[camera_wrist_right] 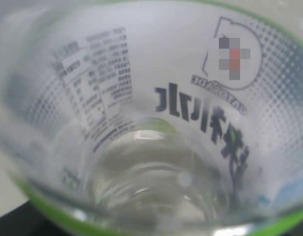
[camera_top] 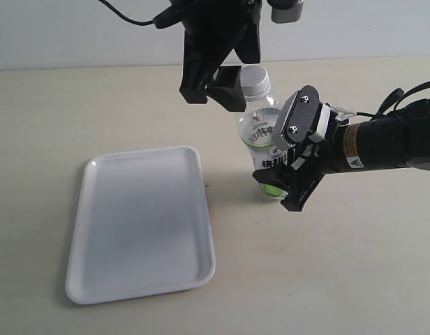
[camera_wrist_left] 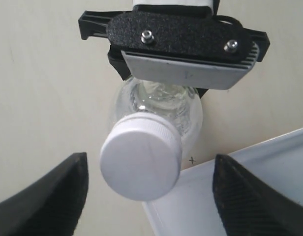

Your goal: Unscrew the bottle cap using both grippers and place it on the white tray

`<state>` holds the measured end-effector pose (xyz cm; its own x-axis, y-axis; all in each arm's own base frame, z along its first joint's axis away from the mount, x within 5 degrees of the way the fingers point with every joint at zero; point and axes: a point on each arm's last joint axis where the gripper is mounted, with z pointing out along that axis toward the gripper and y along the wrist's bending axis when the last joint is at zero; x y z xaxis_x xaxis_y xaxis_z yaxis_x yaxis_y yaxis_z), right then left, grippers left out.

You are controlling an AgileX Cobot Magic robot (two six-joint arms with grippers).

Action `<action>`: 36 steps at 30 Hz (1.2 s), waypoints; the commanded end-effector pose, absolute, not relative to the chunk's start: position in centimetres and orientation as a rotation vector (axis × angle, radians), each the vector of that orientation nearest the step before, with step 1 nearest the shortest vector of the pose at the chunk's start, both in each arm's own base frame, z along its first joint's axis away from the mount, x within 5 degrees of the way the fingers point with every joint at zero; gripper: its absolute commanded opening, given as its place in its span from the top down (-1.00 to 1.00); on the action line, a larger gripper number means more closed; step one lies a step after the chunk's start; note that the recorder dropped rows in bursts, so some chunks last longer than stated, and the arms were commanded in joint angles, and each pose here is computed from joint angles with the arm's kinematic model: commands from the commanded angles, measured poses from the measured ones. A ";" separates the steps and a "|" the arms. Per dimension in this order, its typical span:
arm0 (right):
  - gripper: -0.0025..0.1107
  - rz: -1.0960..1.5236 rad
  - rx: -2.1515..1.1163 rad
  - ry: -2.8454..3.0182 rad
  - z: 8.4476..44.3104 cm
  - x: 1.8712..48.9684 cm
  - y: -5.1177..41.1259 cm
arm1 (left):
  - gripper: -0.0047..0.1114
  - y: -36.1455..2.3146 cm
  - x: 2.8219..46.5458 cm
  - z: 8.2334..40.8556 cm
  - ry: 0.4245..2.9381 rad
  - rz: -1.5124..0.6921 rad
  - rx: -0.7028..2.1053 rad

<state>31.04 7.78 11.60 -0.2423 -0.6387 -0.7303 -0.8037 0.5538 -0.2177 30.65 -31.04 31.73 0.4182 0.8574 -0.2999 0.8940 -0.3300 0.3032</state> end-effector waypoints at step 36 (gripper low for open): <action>0.96 0.205 -1.185 2.012 11.1 31.0 7.3 | 0.92 -32.0 30.2 32.2 2.090 -0.444 1.672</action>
